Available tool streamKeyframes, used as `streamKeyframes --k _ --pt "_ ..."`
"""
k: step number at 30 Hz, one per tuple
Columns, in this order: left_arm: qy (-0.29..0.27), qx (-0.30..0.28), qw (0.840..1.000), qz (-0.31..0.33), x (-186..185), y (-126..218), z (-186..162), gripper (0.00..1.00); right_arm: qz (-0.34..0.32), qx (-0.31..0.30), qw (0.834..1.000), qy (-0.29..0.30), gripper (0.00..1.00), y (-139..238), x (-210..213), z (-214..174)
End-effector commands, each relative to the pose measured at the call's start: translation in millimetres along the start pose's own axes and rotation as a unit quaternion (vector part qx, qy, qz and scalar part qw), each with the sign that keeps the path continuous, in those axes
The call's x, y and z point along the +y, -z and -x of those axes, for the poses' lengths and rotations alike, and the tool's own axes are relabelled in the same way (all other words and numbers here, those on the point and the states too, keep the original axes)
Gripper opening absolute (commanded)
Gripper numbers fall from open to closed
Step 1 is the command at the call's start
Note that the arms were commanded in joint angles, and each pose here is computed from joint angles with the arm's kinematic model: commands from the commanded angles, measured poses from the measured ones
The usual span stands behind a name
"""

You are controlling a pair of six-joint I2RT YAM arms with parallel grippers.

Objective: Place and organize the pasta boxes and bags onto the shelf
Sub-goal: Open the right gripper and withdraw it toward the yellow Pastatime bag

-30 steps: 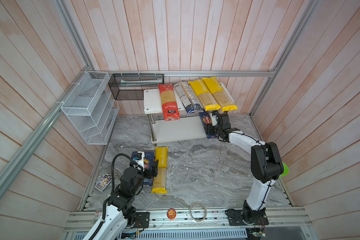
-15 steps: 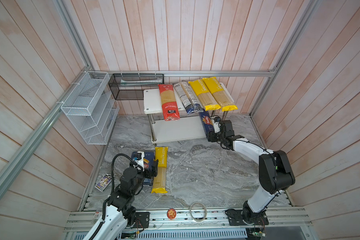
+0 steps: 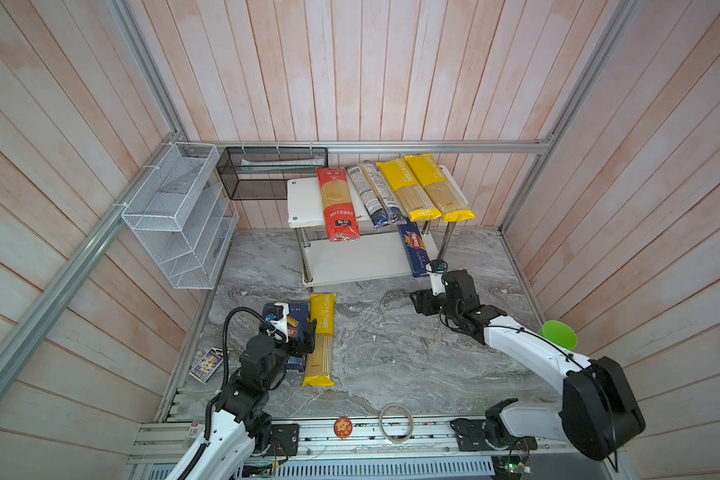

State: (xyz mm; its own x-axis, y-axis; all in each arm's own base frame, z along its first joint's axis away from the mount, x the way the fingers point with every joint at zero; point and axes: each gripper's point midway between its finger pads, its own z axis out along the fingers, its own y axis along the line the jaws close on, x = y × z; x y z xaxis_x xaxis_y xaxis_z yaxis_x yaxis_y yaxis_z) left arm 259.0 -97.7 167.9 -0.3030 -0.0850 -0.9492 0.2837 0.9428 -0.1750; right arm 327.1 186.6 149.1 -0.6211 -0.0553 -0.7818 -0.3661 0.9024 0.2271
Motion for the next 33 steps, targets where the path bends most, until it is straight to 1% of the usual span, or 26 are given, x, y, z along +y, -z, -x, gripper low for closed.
streamKeyframes --k 1,4,7,9,11,15,18,20,23,27,30,33 --pt "0.0 -0.017 1.0 -0.013 -5 3 13 1.0 0.036 -0.017 0.999 -0.021 0.74 21 26 -6" --pt "0.017 -0.035 0.999 -0.023 -8 8 20 1.0 0.08 -0.035 0.996 -0.018 0.74 38 52 -13" --pt "0.065 -0.042 0.997 -0.03 -12 15 34 1.0 0.099 -0.033 0.994 -0.025 0.74 50 63 -20" --pt "0.088 -0.025 0.995 -0.039 -16 16 34 1.0 0.117 -0.028 0.992 -0.032 0.74 55 71 -25" --pt "0.104 -0.001 0.994 -0.035 -15 14 26 1.0 0.127 -0.023 0.991 -0.038 0.74 55 78 -32" --pt "0.121 0.021 0.992 -0.031 -12 10 1 1.0 0.141 -0.012 0.988 -0.059 0.74 46 94 -50" --pt "0.131 0.026 0.991 -0.008 -2 11 -13 1.0 0.16 0.001 0.985 -0.066 0.74 38 114 -64" --pt "0.122 0.024 0.992 -0.001 1 13 -16 1.0 0.16 0.004 0.986 -0.055 0.75 34 127 -70" --pt "0.133 0.008 0.991 0.023 12 17 -16 1.0 0.154 0.02 0.987 -0.034 0.76 26 143 -79" --pt "0.145 0.004 0.989 0.031 17 16 -26 1.0 0.149 0.04 0.988 -0.006 0.77 15 163 -85" --pt "0.141 0.006 0.99 0.022 13 16 -25 1.0 0.153 0.048 0.987 0.004 0.77 7 179 -88" --pt "0.144 0.007 0.989 0.026 15 15 -27 1.0 0.15 0.055 0.987 0.008 0.77 -3 191 -88"
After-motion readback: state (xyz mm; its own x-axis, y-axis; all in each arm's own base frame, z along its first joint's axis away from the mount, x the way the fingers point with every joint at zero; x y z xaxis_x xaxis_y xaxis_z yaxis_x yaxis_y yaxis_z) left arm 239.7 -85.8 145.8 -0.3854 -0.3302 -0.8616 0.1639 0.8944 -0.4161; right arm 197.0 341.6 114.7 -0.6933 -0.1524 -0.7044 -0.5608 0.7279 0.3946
